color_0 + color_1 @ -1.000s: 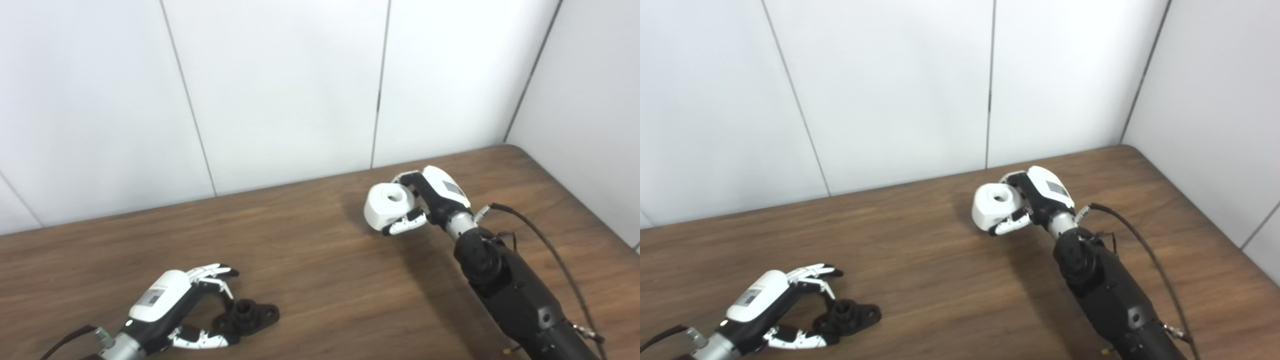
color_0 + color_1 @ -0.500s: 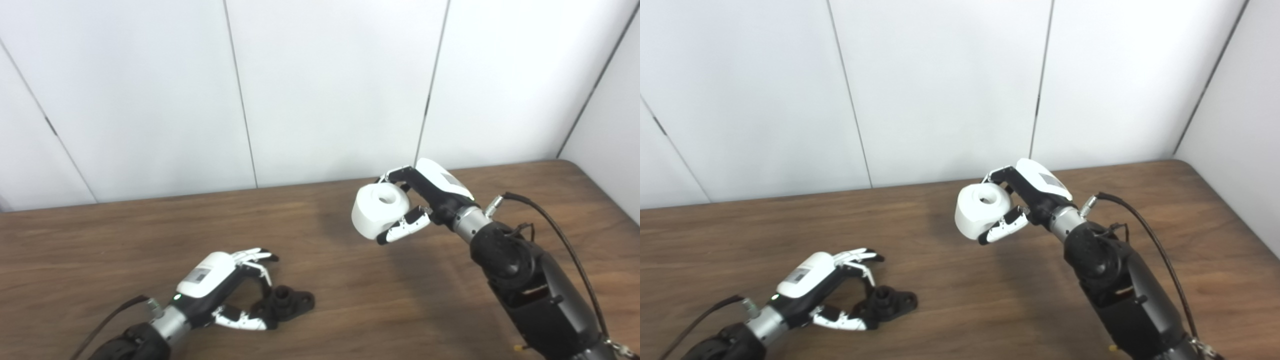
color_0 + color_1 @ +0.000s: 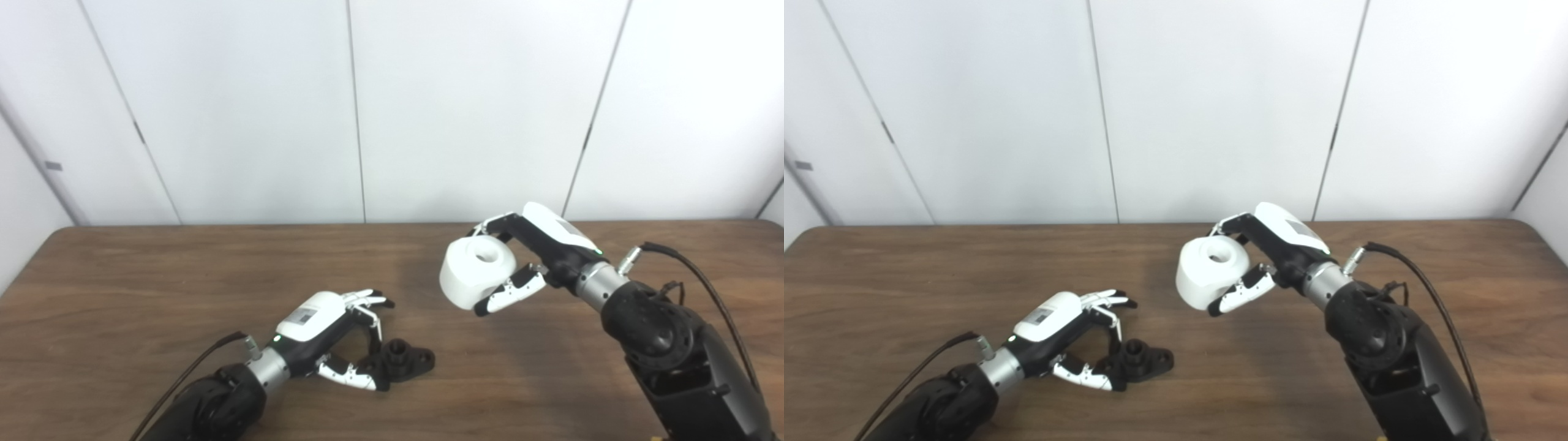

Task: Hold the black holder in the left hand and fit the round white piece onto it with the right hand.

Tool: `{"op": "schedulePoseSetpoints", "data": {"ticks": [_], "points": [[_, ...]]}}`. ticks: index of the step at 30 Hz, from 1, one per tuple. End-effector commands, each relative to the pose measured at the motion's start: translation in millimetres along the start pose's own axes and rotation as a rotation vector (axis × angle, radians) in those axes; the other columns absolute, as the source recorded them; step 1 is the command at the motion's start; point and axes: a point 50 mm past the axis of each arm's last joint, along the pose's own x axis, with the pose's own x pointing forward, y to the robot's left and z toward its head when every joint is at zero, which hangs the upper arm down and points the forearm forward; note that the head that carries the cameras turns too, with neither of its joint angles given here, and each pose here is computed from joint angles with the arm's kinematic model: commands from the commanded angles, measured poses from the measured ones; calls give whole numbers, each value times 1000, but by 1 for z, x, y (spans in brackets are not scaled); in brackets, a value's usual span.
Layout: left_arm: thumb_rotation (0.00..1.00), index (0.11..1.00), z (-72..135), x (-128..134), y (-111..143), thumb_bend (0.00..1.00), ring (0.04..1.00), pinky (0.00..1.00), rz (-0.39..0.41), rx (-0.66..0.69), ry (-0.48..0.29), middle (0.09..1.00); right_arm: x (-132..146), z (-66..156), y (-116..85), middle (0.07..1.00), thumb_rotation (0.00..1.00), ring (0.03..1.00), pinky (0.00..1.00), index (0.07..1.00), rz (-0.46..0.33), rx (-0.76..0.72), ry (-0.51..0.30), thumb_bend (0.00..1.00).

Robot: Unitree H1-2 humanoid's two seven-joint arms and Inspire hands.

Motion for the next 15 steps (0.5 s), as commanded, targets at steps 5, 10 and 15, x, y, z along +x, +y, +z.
{"op": "schedulePoseSetpoints", "data": {"ticks": [5, 10, 15], "points": [[57, 484, 5, 3, -28, 524, 939, 901, -143, 37, 30, 885, 12, 27, -15, 745, 138, 794, 752, 478, -20, -65, -101, 526], [57, 484, 8, 5, -29, 524, 942, 912, -148, 39, 31, 891, 18, 35, -7, 739, 140, 783, 764, 477, -2, -57, -114, 527], [56, 484, 10, 7, -29, 524, 941, 914, -141, 30, 28, 887, 25, 42, 2, 744, 141, 783, 773, 478, 32, -69, -139, 526]]}}
